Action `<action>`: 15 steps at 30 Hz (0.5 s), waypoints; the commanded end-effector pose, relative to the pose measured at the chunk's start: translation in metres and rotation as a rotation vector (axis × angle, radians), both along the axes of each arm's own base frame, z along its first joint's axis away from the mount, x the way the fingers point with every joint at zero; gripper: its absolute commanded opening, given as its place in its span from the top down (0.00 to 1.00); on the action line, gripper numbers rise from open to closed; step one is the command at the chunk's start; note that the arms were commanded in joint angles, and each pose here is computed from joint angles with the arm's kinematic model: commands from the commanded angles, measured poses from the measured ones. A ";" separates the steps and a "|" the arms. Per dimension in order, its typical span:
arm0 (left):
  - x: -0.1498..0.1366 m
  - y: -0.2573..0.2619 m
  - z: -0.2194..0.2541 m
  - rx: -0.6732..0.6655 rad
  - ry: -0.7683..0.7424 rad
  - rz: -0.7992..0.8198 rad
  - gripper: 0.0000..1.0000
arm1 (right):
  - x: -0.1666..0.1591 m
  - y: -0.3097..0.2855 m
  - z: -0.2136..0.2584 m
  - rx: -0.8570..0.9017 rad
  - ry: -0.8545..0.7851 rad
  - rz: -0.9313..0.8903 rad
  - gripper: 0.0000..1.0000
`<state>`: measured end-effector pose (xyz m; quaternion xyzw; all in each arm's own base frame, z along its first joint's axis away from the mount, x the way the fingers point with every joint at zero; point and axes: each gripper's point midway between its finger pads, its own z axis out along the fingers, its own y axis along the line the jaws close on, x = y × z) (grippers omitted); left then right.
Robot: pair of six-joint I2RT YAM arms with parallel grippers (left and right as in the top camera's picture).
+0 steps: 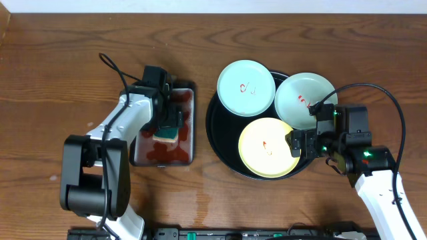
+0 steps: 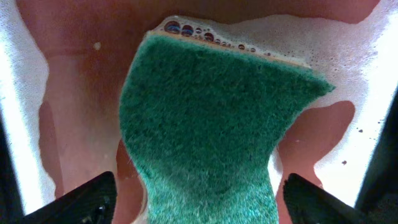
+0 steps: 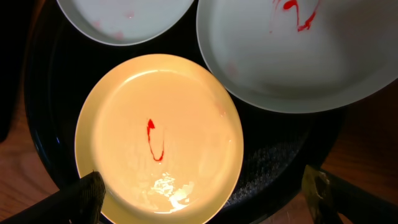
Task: Clean dirty plates on tray and stack at the side
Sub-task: 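Lower left gripper and grasp the green sponge in the water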
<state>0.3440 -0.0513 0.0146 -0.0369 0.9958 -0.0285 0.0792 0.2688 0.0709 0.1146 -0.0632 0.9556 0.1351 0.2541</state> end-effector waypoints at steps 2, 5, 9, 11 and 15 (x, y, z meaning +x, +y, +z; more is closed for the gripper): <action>0.006 -0.003 0.000 -0.009 -0.013 -0.014 0.22 | 0.003 0.005 0.007 0.017 -0.013 0.006 0.01; 0.006 -0.003 0.000 -0.009 -0.015 -0.014 0.29 | 0.003 0.005 0.007 0.016 -0.013 0.006 0.01; 0.006 -0.003 0.000 -0.009 -0.017 -0.014 0.34 | 0.003 0.004 0.007 0.016 -0.013 0.006 0.01; 0.007 -0.003 0.000 -0.010 -0.018 -0.014 0.34 | 0.004 0.003 0.006 0.010 -0.014 0.002 0.01; 0.006 -0.003 0.000 -0.009 -0.017 -0.013 0.43 | 0.004 0.003 0.006 0.007 -0.014 0.000 0.01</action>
